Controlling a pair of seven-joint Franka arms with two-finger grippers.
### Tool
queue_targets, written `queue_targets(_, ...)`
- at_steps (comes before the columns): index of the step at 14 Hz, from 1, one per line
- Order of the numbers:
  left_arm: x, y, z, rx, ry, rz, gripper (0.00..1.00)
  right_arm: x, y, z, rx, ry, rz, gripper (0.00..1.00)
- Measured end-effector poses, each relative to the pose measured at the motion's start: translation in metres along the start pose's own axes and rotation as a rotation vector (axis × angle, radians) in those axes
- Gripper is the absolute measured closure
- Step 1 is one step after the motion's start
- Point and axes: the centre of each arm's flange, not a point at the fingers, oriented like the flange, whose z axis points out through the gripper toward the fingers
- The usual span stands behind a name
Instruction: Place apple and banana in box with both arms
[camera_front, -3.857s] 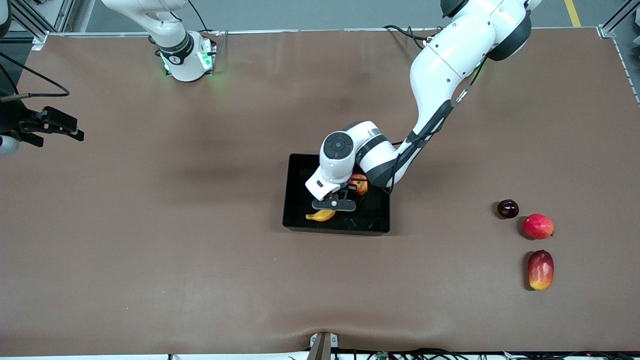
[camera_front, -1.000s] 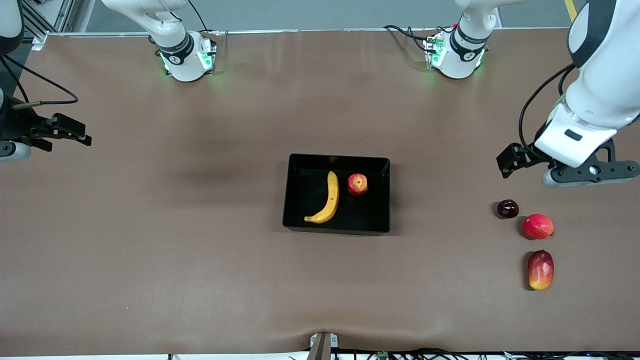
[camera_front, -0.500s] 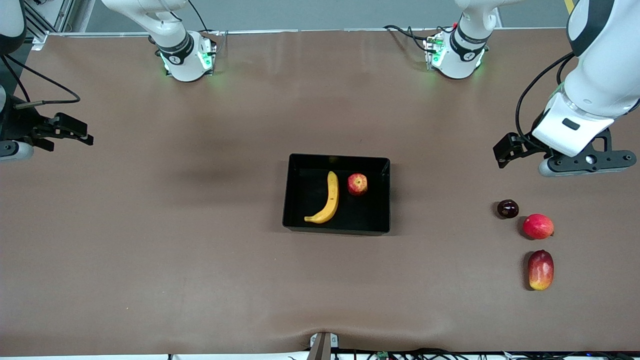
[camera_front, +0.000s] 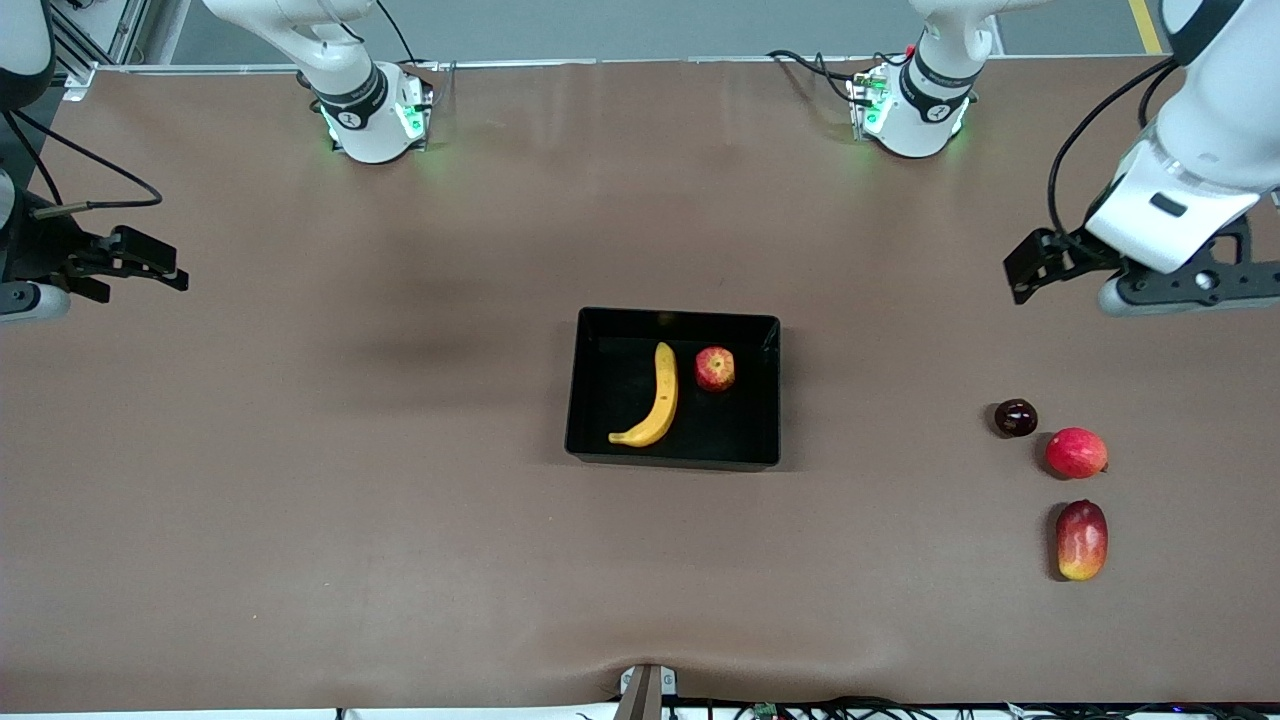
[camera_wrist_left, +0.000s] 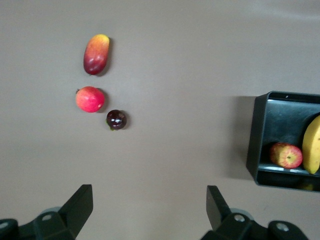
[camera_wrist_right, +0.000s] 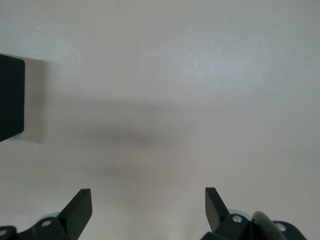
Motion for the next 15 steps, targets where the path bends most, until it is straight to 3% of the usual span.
queue_targets(4, -0.026, -0.040, -0.007, -0.057, -0.010, 0.003, 0.00, 0.001, -0.005, 0.000, -0.001, 0.003, -0.009, 0.00)
queue_targets(15, -0.058, -0.046, -0.024, -0.054, 0.009, 0.002, 0.00, 0.003, -0.005, 0.002, -0.004, 0.019, -0.010, 0.00)
